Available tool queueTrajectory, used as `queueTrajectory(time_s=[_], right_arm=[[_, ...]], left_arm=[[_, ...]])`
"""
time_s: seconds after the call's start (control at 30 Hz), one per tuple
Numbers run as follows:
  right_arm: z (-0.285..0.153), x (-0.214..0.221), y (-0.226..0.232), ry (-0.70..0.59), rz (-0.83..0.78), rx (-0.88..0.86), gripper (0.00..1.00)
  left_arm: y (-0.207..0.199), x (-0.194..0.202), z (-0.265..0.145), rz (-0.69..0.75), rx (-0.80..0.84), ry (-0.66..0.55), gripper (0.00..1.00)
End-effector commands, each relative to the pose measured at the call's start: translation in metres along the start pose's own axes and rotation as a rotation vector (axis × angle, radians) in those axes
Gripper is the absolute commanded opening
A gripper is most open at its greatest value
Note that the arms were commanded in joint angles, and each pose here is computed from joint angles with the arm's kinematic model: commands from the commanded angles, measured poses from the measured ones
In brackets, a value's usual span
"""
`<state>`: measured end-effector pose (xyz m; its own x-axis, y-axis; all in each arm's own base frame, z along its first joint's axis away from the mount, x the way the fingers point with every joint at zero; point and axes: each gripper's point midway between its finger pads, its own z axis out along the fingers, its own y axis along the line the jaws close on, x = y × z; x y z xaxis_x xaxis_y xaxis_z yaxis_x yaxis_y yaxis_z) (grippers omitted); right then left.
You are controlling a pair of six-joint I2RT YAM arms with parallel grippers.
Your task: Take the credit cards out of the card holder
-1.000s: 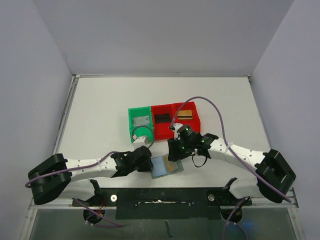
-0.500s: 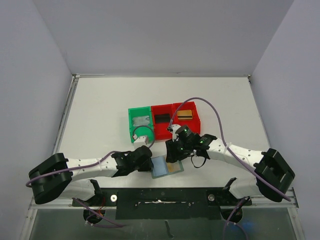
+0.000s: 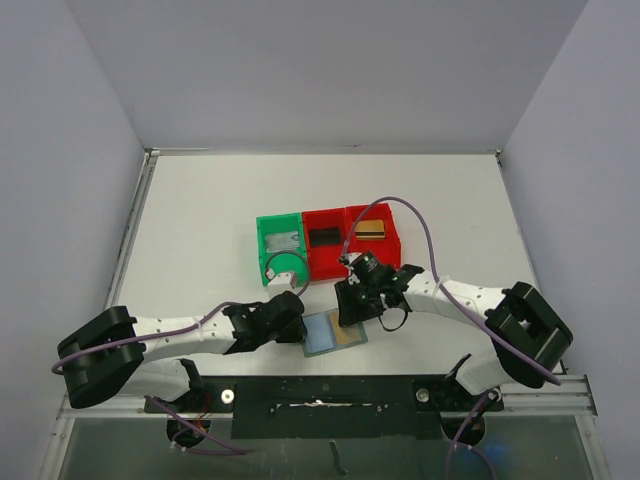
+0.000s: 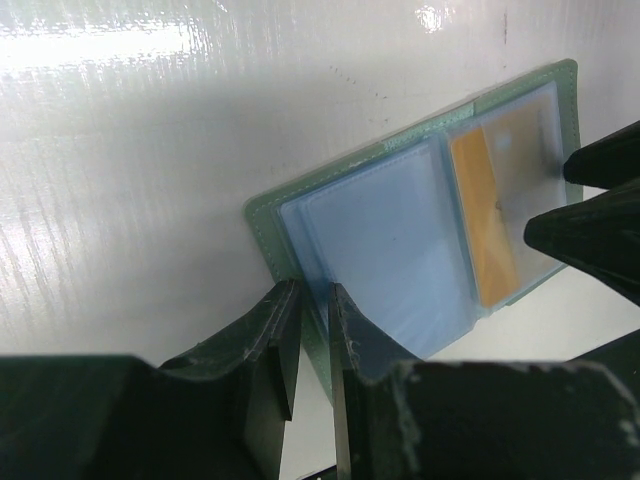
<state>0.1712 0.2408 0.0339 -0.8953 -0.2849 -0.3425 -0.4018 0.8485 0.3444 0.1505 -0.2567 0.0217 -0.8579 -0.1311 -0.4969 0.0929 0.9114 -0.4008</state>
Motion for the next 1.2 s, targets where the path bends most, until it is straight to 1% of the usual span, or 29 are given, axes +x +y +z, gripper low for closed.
queueTrajectory(time_s=[0.0, 0.17, 0.4, 0.47, 0.57, 0.67, 0.73, 0.8, 0.9, 0.97, 1.1, 1.17], right_arm=[[0.005, -0.009, 0.012, -0.007, -0.026, -0.035, 0.45], [0.008, -0.006, 0.008, 0.022, -0.026, -0.008, 0.43], [-0.004, -0.013, 0.000, -0.019, -0.009, 0.059, 0.51], [-0.001, -0.010, -0.001, -0.006, -0.011, 0.063, 0.51], [0.009, -0.002, 0.000, 0.035, -0.026, 0.052, 0.50], [0.014, -0.001, 0.003, 0.056, -0.043, 0.049, 0.45], [0.013, -0.005, 0.006, 0.050, -0.052, 0.053, 0.38], [0.009, -0.010, 0.008, 0.029, -0.056, 0.061, 0.33], [0.000, -0.015, 0.006, 0.005, -0.049, 0.094, 0.31], [-0.004, -0.015, 0.005, 0.002, -0.049, 0.118, 0.27], [-0.009, -0.016, 0.008, -0.007, -0.060, 0.117, 0.21], [-0.011, -0.017, 0.012, -0.009, -0.069, 0.108, 0.20]], left_arm=[[-0.018, -0.010, -0.003, 0.002, 0.045, -0.023, 0.17], [-0.017, -0.010, -0.004, 0.001, 0.046, -0.023, 0.17], [-0.018, -0.011, -0.004, 0.001, 0.046, -0.026, 0.17], [-0.018, -0.011, -0.004, 0.001, 0.047, -0.026, 0.16], [-0.019, -0.010, -0.003, 0.004, 0.048, -0.024, 0.17], [-0.019, -0.009, -0.002, 0.007, 0.048, -0.017, 0.16], [-0.019, -0.009, -0.001, 0.007, 0.046, -0.016, 0.16], [-0.019, -0.009, -0.002, 0.007, 0.047, -0.017, 0.16], [-0.017, -0.009, -0.003, 0.007, 0.041, -0.018, 0.16], [-0.015, -0.008, -0.003, 0.009, 0.034, -0.016, 0.16], [-0.015, -0.009, -0.003, 0.010, 0.031, -0.017, 0.16], [-0.016, -0.010, -0.003, 0.010, 0.031, -0.018, 0.16]])
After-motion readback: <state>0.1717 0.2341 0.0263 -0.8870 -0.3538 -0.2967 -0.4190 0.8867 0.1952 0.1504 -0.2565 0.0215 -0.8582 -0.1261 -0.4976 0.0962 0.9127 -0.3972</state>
